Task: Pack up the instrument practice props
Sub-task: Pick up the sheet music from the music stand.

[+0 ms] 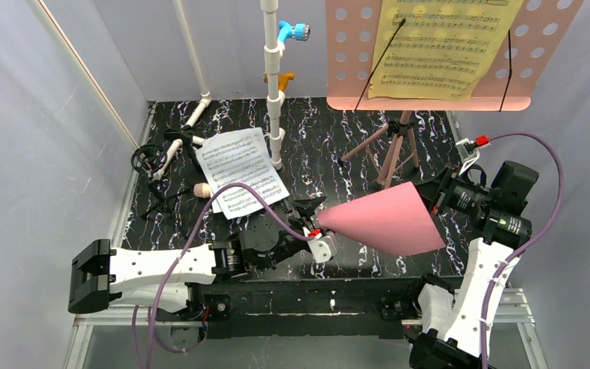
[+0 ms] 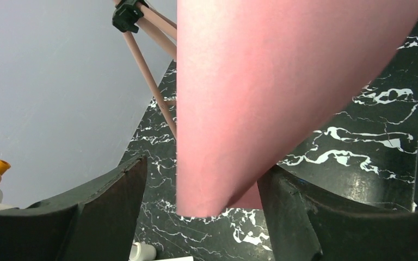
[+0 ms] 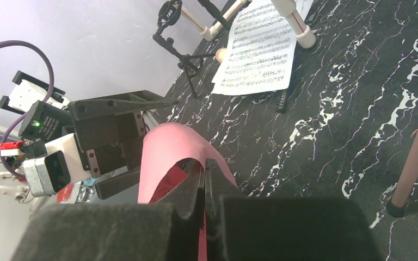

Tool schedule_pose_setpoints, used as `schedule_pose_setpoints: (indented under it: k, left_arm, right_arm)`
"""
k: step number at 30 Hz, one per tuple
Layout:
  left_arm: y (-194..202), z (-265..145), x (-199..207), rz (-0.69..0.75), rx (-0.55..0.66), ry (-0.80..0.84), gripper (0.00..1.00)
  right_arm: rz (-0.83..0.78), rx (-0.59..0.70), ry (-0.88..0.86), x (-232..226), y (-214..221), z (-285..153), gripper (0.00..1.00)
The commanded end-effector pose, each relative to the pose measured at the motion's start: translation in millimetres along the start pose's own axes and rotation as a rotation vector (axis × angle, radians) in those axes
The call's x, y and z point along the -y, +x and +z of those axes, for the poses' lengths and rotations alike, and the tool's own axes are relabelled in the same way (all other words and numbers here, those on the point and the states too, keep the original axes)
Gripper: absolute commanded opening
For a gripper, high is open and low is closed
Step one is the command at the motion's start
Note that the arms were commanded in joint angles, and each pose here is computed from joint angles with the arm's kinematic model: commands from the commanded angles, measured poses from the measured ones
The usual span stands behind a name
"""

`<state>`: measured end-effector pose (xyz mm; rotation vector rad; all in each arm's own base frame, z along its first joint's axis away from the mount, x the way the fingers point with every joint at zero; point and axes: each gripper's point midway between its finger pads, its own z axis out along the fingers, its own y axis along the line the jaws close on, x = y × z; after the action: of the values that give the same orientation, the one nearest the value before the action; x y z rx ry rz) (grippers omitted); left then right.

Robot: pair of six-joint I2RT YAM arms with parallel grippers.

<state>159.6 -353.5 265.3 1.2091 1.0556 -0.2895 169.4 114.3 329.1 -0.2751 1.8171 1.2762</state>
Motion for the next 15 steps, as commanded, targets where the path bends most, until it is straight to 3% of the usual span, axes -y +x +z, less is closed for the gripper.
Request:
schedule_pose_setpoints:
  k: [1, 6, 10, 12, 15]
  left_arm:
    - [-33.0, 5.9, -24.7, -0.021, 0.082, -0.079, 0.65]
    - [-37.8, -1.8, -28.9, -0.064, 0.106, -0.086, 0.27]
    - [-43.6, -11.5, -30.6, -0.175, 0.130, -0.083, 0.07]
    - [-44.8, -14.2, -29.1, -0.245, 0.127, -0.073, 0.00]
    - [-46.0, -17.0, -25.0, -0.351, 0.125, -0.059, 0.00]
  right_arm:
    - [0.003, -0.003, -0.029, -7.4, -0.4, -0.5, 0.01]
    - [0.011, -0.003, -0.026, -5.8, 1.4, -0.3, 0.01]
    - [0.011, -0.004, -0.023, -3.9, 3.1, 0.0, 0.01]
    - [0.006, -0.003, -0.022, -3.7, 2.9, 0.0, 0.01]
    - [0.003, -0.004, -0.024, -3.9, 3.2, 0.2, 0.01]
